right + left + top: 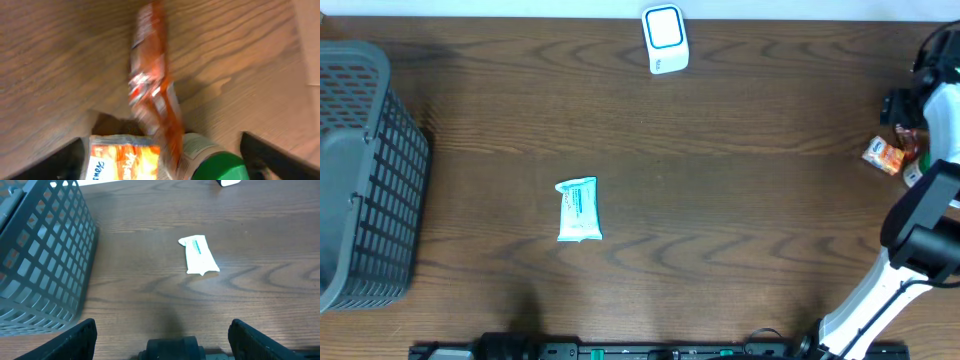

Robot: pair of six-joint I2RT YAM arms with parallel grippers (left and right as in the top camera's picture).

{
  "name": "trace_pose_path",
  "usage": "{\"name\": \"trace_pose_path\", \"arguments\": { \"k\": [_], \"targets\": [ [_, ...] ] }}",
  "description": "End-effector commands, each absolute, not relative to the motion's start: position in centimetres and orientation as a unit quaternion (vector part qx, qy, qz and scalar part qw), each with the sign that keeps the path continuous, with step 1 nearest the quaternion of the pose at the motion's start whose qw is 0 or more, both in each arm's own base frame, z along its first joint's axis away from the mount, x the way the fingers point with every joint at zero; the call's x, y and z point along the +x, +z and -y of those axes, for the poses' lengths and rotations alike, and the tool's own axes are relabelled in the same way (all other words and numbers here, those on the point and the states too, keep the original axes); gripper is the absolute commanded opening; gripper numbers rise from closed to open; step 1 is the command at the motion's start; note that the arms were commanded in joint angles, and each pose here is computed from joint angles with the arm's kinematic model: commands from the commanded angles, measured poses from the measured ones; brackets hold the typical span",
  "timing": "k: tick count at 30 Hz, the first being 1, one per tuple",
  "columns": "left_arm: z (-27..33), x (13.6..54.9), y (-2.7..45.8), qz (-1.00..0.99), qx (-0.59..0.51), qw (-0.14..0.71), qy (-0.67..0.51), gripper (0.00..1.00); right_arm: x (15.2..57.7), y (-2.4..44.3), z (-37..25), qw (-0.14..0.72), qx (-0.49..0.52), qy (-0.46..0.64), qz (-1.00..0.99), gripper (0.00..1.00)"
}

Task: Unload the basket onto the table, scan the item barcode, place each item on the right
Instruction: 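Swing the right gripper left to the mint-green wipes pack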

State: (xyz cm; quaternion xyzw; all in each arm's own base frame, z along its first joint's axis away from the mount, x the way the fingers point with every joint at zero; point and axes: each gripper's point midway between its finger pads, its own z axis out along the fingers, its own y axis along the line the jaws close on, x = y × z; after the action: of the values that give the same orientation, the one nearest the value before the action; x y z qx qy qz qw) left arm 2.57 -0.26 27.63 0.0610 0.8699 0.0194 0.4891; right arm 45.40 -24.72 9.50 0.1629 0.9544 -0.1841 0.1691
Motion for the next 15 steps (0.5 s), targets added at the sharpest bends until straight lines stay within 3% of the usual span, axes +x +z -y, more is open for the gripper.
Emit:
{"name": "trace_pose_path", "arguments": {
  "k": [1,5,8,12,15],
  "targets": [
    [0.1,2.5,27.7,-0.869,0.065,0.49,0.025,0.84,47.6,14.7,20.8,0.253,0.158,-0.078,-0.951,0.99],
    [0.1,2.5,27.7,-0.869,0.065,0.49,0.025,0.84,49.0,22.8,11.5,0.345,0.099,0.082,-0.93,0.99],
    [0.1,2.5,27.7,-0.869,0.065,0.49,0.025,0.84,48.3,26.9,2.9,0.363,0.022,0.19,-0.912,0.99],
    [0.1,2.5,27.7,-0.869,0.065,0.49,0.025,0.84,46.6,27.1,-9.5,0.317,-0.096,0.317,-0.889,0.99],
    [0.1,2.5,27.7,-0.869,0.065,0.49,0.025,0.84,43.8,22.8,-17.7,0.235,-0.176,0.322,-0.9,0.99]
  ]
}}
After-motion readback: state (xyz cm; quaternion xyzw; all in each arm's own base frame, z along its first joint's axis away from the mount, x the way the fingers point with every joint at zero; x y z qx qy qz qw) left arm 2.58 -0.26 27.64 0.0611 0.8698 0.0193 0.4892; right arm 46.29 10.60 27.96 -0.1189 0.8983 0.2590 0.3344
